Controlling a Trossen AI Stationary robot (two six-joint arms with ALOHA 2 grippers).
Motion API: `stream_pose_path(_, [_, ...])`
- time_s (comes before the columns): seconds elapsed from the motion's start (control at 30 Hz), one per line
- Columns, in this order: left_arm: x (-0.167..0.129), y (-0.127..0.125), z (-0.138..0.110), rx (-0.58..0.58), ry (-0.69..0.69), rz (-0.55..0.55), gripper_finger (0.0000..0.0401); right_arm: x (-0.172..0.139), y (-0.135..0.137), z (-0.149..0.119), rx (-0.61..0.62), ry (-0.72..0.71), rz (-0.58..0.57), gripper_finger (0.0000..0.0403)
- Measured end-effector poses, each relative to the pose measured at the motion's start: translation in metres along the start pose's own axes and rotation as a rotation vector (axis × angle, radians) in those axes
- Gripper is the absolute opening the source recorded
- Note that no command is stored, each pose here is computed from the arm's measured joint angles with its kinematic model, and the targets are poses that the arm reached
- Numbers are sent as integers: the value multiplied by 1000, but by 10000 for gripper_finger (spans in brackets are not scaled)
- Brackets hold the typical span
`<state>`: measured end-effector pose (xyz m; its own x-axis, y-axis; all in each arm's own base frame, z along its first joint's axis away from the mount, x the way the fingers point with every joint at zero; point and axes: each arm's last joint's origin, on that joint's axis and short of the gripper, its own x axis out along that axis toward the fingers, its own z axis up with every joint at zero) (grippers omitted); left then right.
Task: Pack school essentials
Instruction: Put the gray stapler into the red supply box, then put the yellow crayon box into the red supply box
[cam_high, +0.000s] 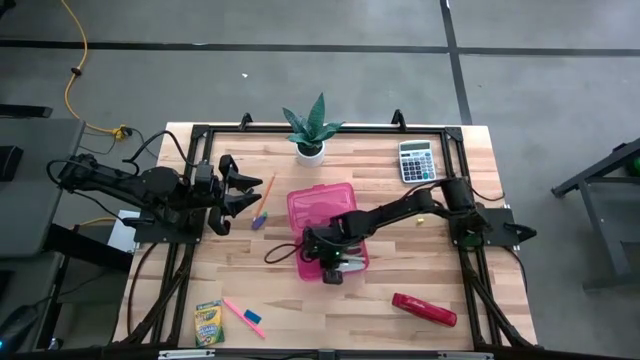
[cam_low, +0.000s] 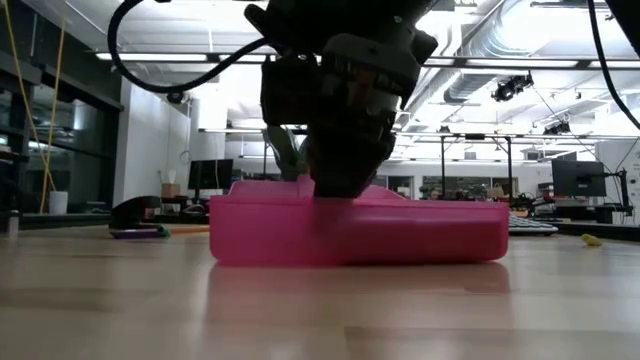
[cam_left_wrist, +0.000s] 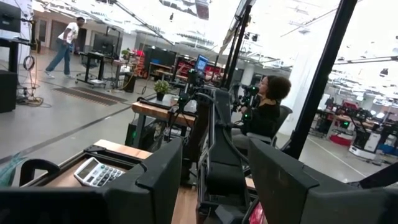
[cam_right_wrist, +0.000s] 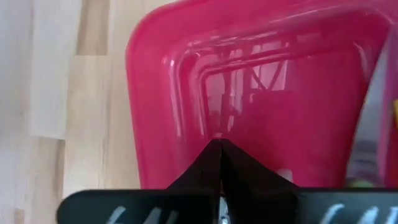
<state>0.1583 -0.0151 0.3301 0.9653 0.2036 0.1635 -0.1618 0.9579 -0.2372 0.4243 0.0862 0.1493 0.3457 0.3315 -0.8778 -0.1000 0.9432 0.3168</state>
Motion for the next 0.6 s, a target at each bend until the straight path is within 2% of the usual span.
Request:
stream_pose_path(0.13, [0,0,0,1,2,0,172,-22,3,13,-61,-37,-3,0])
stream_pose_path(0.27, [-1,1,-1,7,18,3,172,-72,0,19,-134,-139,-59,0])
stream_pose_path(0.43, [-2,1,-3,14,41,-5,172,-132,-22,-11,-29,-271,-127,0])
stream_pose_path(0.6, [-2,1,-3,14,41,-4,172,-173,-33,-60,145,-627,-83,0])
